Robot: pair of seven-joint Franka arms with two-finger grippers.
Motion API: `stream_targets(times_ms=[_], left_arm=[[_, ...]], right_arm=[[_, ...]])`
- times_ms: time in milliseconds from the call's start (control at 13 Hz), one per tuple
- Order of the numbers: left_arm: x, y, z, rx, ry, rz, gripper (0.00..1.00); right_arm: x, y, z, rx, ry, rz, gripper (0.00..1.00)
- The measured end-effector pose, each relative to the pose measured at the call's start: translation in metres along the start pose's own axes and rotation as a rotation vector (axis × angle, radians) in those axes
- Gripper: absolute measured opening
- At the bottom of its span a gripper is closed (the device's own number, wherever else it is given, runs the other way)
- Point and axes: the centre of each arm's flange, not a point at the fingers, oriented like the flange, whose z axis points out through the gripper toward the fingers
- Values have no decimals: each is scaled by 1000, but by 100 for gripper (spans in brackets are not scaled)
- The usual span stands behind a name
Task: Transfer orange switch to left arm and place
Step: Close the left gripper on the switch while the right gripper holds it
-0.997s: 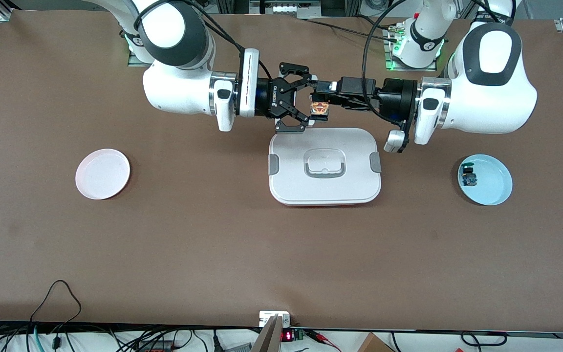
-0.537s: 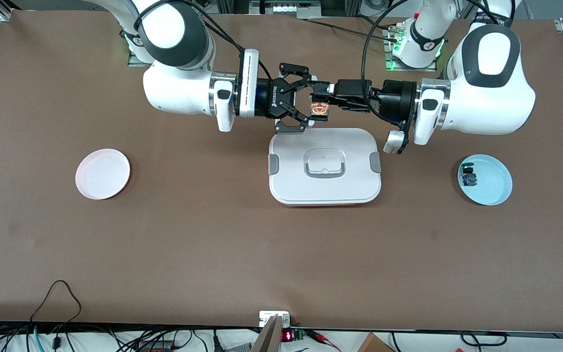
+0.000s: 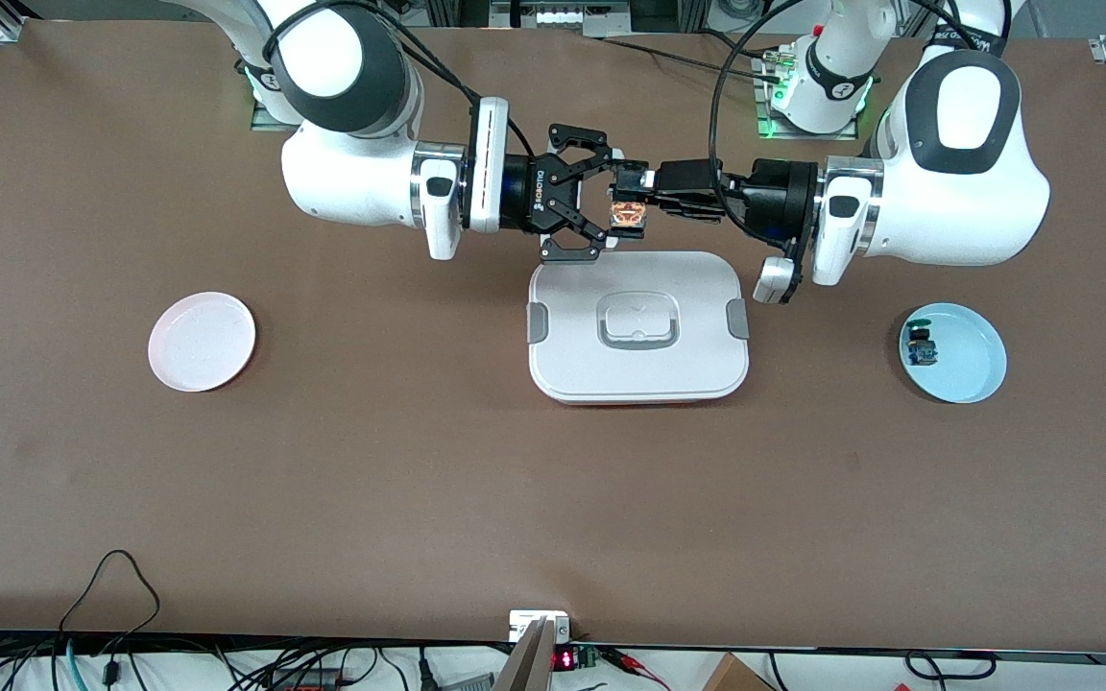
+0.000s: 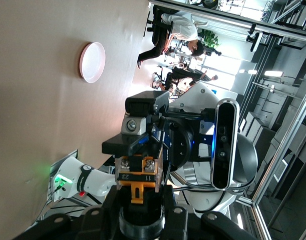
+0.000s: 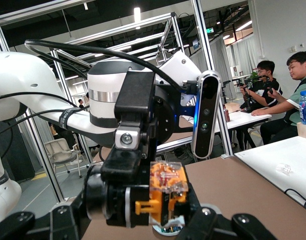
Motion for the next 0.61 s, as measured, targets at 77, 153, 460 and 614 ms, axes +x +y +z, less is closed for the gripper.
stream_targets(times_ms=[77, 153, 460, 614], left_arm=[[0, 0, -1, -1, 2, 0, 38], [1, 0, -3, -2, 4, -1, 38], [1, -4, -2, 0, 1, -8, 38], [2, -5, -2, 0, 1, -9, 38]], right_arm=[[-2, 0, 1, -3, 17, 19, 72], [-4, 0, 3, -6, 30, 29, 72], [-2, -2, 5, -8, 56, 48, 100], [-2, -2, 5, -8, 56, 49, 100]])
